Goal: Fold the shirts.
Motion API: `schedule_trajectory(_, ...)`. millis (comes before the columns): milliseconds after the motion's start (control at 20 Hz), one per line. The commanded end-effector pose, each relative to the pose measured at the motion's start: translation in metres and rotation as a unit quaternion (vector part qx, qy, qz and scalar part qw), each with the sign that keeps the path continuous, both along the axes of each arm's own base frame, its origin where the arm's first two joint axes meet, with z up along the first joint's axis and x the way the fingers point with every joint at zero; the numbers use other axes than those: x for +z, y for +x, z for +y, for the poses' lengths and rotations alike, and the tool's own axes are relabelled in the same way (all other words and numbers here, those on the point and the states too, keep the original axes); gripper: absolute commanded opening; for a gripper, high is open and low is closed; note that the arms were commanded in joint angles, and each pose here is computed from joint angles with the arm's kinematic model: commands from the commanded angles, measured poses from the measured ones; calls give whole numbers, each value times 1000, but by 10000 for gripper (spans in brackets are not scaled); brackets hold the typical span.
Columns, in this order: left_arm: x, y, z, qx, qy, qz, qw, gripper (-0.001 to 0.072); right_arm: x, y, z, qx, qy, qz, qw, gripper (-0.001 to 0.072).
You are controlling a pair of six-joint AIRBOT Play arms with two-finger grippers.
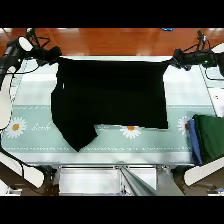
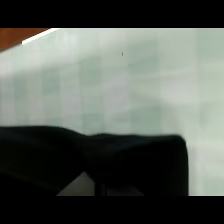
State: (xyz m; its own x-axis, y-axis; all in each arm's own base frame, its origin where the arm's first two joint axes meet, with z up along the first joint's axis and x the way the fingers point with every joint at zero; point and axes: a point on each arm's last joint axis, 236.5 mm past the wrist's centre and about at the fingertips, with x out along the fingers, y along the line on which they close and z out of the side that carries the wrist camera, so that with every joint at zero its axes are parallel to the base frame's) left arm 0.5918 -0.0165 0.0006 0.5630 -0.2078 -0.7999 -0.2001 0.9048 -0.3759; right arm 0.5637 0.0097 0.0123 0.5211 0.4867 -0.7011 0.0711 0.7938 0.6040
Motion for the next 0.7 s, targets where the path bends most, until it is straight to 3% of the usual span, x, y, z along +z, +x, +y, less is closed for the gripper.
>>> schedule_trajectory(0,-12,-30,-2,-48,-34,60,996,15,-14,-35,14,59,11,66,996,26)
schedule_trajectory(200,-42,-75,-9,-111,-35,146,982,16,-53,-71,8,75,-39,148,985,26)
schedule_trajectory(550,-78,-110,-23,-136,-48,217,966,18,-81,-89,25,89,-28,187,978,50)
schedule_trajectory(600,-79,-117,-23,-136,-53,233,961,91,-83,-90,27,84,-27,195,977,282)
schedule_trajectory(650,-79,-127,-20,-142,-54,253,955,376,-80,-92,30,84,-25,198,976,410)
